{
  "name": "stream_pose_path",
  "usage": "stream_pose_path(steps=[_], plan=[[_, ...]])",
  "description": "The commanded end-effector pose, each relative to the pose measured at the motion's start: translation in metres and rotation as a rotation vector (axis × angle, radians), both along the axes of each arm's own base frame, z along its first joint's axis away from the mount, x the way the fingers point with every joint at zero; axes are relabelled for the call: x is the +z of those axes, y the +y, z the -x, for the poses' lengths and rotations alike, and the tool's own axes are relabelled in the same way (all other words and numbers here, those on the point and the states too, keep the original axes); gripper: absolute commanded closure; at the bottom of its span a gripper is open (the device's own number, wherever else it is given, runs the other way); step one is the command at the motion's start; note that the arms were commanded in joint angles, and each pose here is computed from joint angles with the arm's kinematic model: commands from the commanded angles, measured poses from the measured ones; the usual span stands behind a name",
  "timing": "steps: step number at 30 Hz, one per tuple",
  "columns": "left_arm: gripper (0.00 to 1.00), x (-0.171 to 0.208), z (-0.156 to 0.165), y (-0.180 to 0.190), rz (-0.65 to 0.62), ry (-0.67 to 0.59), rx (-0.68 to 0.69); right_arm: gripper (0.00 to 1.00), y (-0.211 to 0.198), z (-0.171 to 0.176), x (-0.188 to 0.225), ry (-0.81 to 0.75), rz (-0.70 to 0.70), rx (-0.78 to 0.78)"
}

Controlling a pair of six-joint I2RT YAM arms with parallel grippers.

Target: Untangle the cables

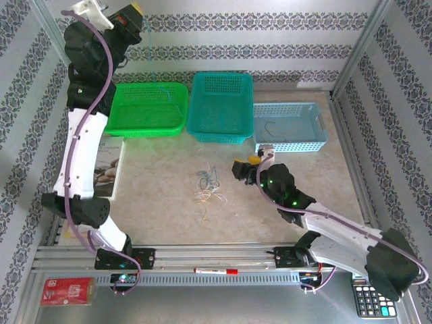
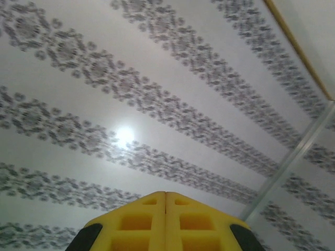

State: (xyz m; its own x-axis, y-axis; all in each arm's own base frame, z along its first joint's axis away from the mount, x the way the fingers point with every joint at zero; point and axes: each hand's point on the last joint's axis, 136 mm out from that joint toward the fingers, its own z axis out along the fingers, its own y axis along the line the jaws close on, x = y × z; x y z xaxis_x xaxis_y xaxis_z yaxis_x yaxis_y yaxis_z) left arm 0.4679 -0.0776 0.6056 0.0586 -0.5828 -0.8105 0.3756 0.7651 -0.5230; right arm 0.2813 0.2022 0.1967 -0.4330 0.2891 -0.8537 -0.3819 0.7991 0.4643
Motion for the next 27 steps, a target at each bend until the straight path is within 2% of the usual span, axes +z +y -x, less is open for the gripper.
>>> stream_pose_path(steps=[1, 10, 17, 21, 22, 26, 27], plan=[[1.00, -0.014, -0.028, 0.023, -0.053, 0.022, 0.074, 0.33, -0.008, 0.009, -0.007, 0.056, 0.014, 0.029], [1.00, -0.085, -0.115, 0.072, -0.111, 0.141, 0.191, 0.33, -0.020, 0.015, 0.000, 0.074, 0.018, 0.043], [1.00, -0.180, -0.164, 0.119, -0.204, 0.321, 0.296, 0.32, -0.019, 0.013, 0.001, 0.086, 0.033, 0.060], [1.00, -0.236, -0.173, 0.135, -0.205, 0.425, 0.305, 0.32, -0.018, 0.011, -0.004, 0.112, 0.035, 0.068], [0.97, -0.251, -0.172, 0.138, -0.201, 0.450, 0.309, 0.32, -0.017, 0.010, -0.005, 0.118, 0.034, 0.067], [0.48, -0.291, -0.160, 0.155, -0.144, 0.512, 0.341, 0.32, -0.011, 0.008, -0.003, 0.130, 0.015, 0.085], [0.39, -0.293, -0.157, 0.158, -0.131, 0.523, 0.344, 0.33, -0.010, 0.008, -0.003, 0.132, 0.009, 0.090]])
